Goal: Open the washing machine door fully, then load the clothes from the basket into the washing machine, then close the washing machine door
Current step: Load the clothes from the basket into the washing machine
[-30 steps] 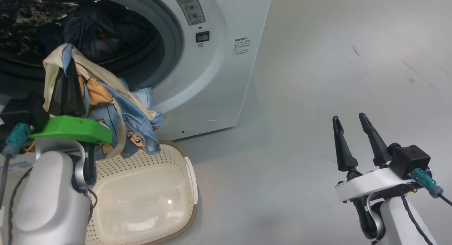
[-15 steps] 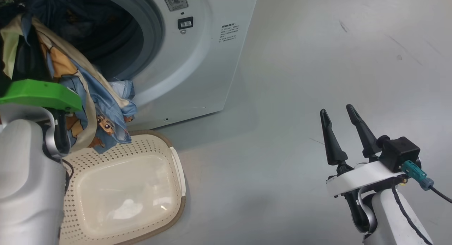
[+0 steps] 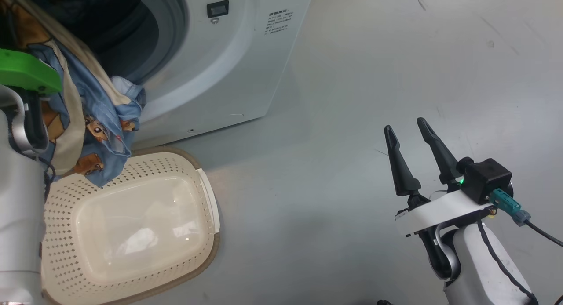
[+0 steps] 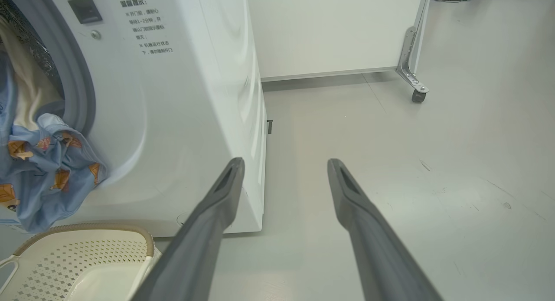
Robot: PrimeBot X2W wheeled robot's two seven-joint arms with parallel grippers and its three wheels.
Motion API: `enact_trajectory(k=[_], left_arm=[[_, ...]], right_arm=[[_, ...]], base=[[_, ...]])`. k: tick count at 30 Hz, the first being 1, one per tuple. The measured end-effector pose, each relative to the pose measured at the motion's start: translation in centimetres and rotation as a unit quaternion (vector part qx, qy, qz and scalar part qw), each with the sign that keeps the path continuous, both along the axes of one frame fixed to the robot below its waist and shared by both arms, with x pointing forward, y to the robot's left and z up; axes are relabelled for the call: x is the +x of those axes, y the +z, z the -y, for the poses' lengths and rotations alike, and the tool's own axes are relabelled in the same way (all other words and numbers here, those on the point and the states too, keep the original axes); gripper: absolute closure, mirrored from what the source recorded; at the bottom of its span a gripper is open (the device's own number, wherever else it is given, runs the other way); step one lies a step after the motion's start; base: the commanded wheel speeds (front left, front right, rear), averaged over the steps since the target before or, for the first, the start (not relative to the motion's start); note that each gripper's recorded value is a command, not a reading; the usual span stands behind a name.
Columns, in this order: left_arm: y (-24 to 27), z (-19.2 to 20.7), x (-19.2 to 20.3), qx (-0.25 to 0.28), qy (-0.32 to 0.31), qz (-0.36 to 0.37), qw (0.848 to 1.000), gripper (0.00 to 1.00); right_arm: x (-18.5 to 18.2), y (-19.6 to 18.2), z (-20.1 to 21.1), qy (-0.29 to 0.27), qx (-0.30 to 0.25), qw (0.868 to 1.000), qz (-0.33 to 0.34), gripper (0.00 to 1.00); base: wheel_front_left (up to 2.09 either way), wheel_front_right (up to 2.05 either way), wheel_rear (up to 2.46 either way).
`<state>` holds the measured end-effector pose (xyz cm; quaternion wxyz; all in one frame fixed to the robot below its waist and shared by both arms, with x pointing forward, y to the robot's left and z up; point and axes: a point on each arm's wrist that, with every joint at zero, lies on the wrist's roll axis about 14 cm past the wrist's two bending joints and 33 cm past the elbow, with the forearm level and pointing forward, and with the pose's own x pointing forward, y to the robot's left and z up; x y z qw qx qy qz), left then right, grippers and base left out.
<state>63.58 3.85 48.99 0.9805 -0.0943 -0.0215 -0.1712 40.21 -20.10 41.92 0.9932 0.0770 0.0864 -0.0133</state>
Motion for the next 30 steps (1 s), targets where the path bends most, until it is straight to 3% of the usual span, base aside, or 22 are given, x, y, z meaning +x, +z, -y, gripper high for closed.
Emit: enact_trajectory(k=[30], left_arm=[[-0.9, 0.2, 8.7, 0.036, -0.001, 0.029, 0.999, 1.0]], right_arm=[[2.1, -4.0, -1.0, 0.024, -0.002, 0.999, -0.045, 0.0]], base=[[0.0, 0.0, 0.0]])
